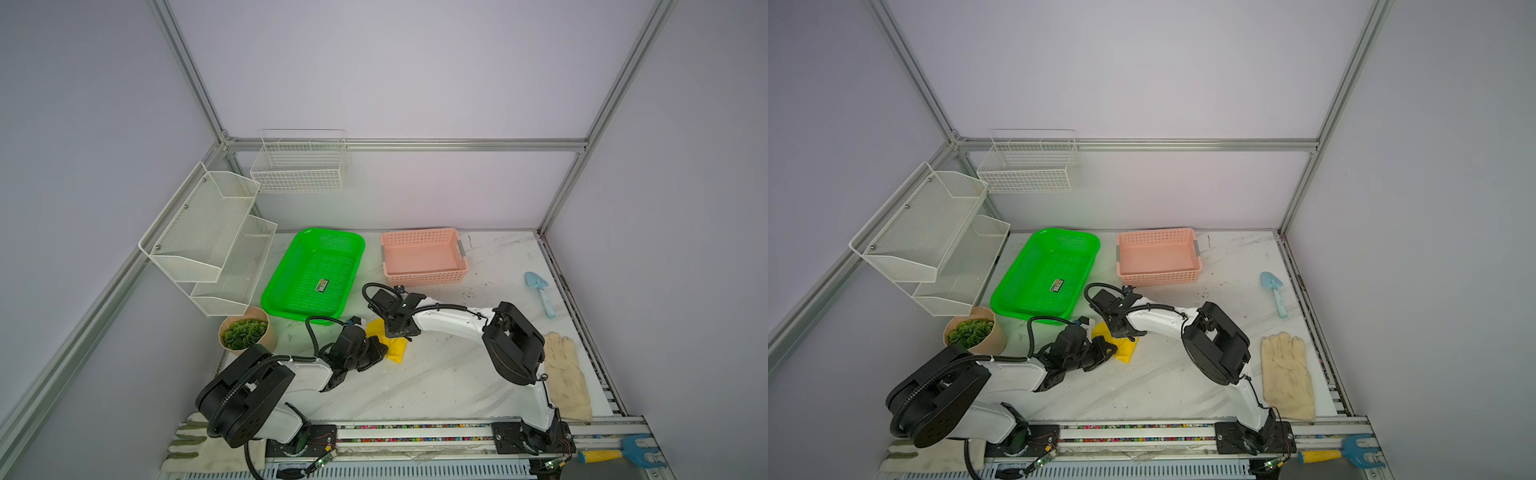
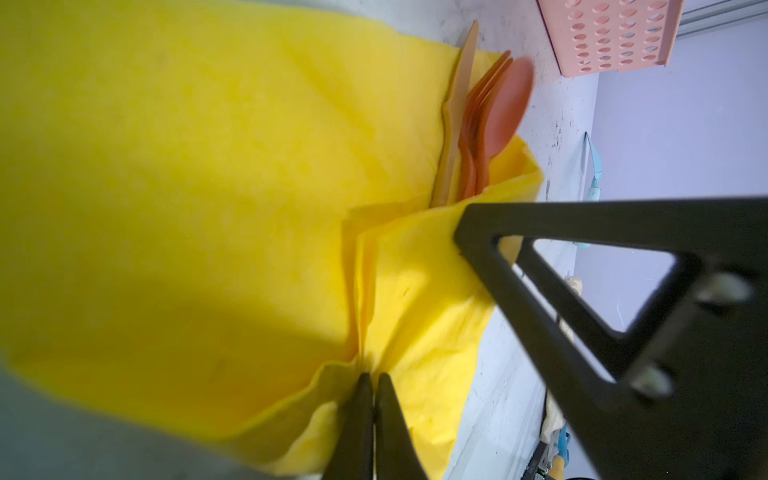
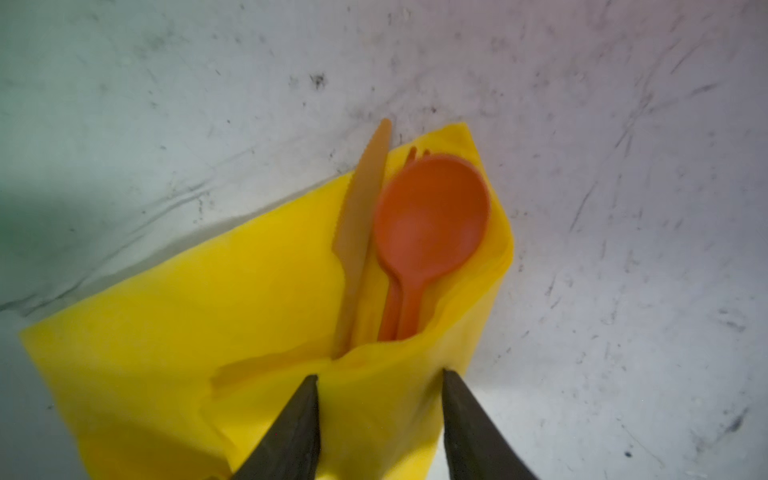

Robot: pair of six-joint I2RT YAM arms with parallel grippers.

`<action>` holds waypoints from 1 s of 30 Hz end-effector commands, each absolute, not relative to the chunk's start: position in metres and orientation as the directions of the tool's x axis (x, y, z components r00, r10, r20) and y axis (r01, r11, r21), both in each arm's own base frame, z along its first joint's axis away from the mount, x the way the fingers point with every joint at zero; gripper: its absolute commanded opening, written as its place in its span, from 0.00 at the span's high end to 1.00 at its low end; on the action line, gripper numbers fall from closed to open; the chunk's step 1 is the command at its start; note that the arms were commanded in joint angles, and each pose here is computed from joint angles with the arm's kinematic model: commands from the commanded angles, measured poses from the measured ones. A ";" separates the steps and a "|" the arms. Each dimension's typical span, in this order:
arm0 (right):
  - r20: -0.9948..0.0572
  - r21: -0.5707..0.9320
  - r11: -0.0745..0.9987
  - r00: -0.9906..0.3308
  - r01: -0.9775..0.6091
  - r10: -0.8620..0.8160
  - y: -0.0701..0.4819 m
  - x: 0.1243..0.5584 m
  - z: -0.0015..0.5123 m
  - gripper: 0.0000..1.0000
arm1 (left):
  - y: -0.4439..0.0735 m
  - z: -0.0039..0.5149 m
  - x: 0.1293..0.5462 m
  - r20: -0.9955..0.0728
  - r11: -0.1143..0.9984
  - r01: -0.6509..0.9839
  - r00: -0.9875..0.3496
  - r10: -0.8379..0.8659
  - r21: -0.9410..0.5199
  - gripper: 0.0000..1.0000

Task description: Place the utensils on the paper napkin and roll it up

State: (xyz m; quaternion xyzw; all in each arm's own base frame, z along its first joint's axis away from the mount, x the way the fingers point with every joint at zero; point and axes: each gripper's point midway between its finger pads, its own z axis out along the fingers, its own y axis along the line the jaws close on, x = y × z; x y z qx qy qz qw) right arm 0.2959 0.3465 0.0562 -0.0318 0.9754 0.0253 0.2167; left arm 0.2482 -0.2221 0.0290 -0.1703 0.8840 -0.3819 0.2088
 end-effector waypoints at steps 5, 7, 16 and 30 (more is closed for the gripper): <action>-0.511 0.107 0.991 -0.860 -0.086 -0.019 0.348 0.301 0.093 0.66 | -0.210 0.030 0.239 -0.249 0.673 -0.161 -0.847 -0.469 -0.722 0.93; -0.497 0.104 0.988 -0.867 -0.113 -0.046 0.352 0.300 0.086 0.65 | -0.209 0.032 0.239 -0.252 0.678 -0.163 -0.846 -0.470 -0.717 0.93; -0.392 0.212 0.955 -0.913 -0.208 -0.112 0.374 0.283 0.039 0.89 | -0.209 0.054 0.248 -0.307 0.699 -0.125 -0.834 -0.459 -0.704 0.92; -0.389 0.323 0.923 -0.918 -0.210 -0.073 0.382 0.283 0.043 0.92 | -0.196 0.099 0.268 -0.433 0.662 -0.029 -0.734 -0.523 -0.749 0.75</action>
